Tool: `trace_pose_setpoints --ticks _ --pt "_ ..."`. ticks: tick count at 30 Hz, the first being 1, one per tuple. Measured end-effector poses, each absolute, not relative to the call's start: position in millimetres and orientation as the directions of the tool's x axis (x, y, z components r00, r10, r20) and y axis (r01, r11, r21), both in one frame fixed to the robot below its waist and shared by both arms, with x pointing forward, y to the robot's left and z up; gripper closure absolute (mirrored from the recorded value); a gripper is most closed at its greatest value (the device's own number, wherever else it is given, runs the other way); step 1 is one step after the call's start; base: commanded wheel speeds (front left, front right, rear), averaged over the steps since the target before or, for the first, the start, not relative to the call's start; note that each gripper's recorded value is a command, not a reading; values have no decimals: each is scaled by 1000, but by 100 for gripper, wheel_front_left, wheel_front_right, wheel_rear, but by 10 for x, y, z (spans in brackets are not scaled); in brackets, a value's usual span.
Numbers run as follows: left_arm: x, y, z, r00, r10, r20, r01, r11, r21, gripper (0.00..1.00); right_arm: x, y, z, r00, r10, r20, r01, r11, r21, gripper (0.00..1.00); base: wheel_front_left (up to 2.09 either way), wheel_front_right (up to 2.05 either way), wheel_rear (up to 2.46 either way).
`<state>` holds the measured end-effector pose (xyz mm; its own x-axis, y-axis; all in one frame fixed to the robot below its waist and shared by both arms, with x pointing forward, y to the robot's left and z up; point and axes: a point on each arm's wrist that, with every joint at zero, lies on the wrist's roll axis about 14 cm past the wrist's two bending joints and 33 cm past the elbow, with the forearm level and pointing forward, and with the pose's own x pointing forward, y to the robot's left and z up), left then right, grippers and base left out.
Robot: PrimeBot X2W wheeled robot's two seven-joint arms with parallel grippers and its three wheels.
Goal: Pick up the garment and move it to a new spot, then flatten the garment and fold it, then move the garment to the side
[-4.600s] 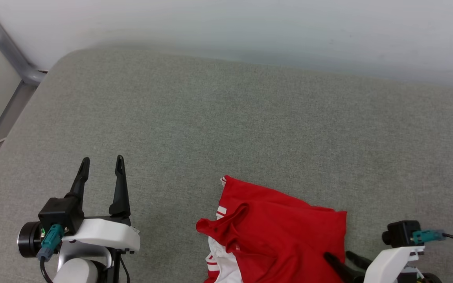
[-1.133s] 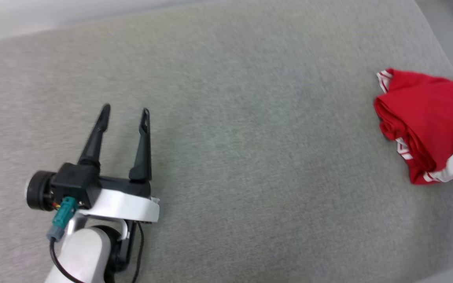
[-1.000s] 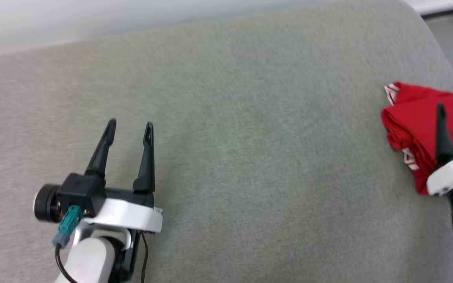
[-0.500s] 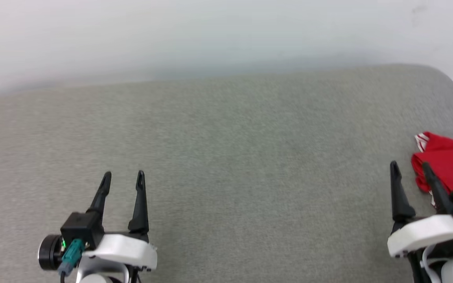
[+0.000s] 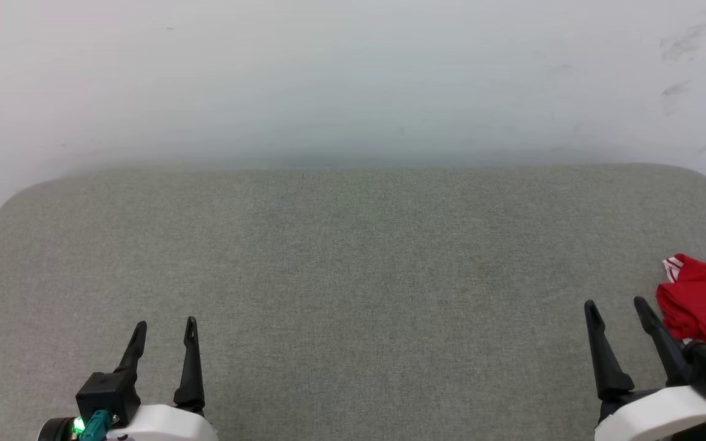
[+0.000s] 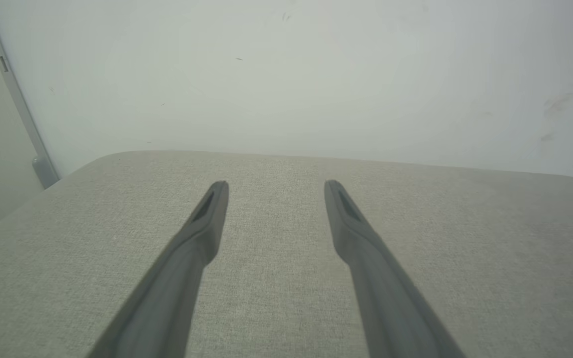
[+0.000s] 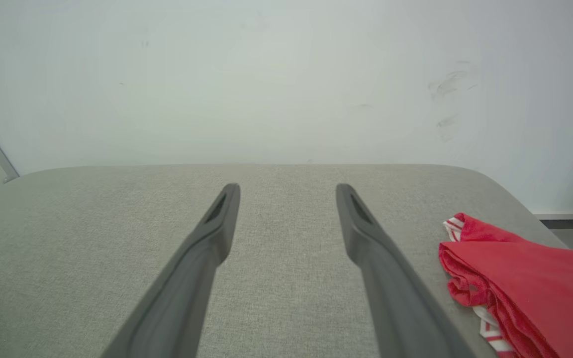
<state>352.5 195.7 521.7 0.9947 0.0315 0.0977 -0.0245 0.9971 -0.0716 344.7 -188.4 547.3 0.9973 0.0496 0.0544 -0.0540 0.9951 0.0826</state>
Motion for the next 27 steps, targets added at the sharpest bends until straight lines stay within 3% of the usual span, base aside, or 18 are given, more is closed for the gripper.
trace_pose_setpoints --ticks 27 --pt "3511 1927 5060 999 11 51 -7 998 -69 0 3324 -1909 5464 998 43 37 -46 995 94 0 0 0 0"
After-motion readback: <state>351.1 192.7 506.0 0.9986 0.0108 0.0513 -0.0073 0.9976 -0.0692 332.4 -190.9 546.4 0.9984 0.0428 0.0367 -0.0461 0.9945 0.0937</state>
